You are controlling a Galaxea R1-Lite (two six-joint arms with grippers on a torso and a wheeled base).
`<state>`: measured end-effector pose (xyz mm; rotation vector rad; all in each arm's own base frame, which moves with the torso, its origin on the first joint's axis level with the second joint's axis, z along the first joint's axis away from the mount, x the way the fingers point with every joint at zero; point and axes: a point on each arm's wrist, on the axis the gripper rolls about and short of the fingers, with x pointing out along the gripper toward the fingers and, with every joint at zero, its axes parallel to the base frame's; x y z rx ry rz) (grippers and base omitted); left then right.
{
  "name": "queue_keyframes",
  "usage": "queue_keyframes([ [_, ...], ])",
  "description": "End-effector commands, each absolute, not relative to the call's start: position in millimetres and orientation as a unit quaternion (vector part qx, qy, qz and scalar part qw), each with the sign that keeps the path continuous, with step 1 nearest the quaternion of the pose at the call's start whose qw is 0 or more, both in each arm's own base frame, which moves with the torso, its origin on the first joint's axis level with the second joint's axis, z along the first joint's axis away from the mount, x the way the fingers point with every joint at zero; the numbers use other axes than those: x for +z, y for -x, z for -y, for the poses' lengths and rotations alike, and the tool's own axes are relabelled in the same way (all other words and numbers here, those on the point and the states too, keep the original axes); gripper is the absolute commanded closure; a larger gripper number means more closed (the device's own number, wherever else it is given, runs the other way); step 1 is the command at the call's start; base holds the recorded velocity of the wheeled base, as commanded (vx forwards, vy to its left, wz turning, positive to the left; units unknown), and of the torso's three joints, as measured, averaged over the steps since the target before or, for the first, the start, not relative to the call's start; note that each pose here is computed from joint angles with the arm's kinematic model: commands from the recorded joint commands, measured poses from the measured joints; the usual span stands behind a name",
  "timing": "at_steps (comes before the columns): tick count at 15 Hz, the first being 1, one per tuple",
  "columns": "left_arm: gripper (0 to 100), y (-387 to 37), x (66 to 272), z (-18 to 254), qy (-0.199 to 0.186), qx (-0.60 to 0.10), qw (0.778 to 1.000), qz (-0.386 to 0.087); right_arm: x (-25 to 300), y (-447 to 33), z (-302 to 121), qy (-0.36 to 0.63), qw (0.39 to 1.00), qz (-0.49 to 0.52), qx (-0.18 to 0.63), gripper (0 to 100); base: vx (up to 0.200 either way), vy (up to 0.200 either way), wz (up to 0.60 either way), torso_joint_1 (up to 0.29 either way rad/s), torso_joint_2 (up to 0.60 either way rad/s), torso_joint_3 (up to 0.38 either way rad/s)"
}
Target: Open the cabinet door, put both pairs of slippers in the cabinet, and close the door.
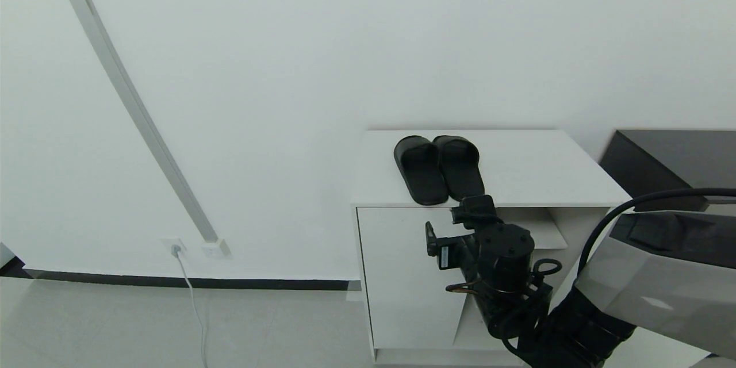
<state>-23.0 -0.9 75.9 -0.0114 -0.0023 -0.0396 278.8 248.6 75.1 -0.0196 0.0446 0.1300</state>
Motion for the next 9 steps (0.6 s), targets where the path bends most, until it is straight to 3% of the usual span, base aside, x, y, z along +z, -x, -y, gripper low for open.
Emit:
queue_keyframes([
  [1,100,23,76,1,0.006,-0.020,1.000,0.001,79,-278,-248,0.003,0.998,-0.015,0.067,0,0.000,0.000,0.00,0.178,-0.38,-0.203],
  [5,100,23,76,1,0.006,-0.020,1.000,0.001,87,-282,-243,-0.004,0.996,0.017,0.090,0,0.000,0.000,0.00,0.086,-0.19,-0.093],
  [9,100,23,76,1,0.005,-0.020,1.000,0.001,133,-307,-244,-0.017,0.996,-0.025,0.080,0,0.000,0.000,0.00,0.000,0.00,0.000],
])
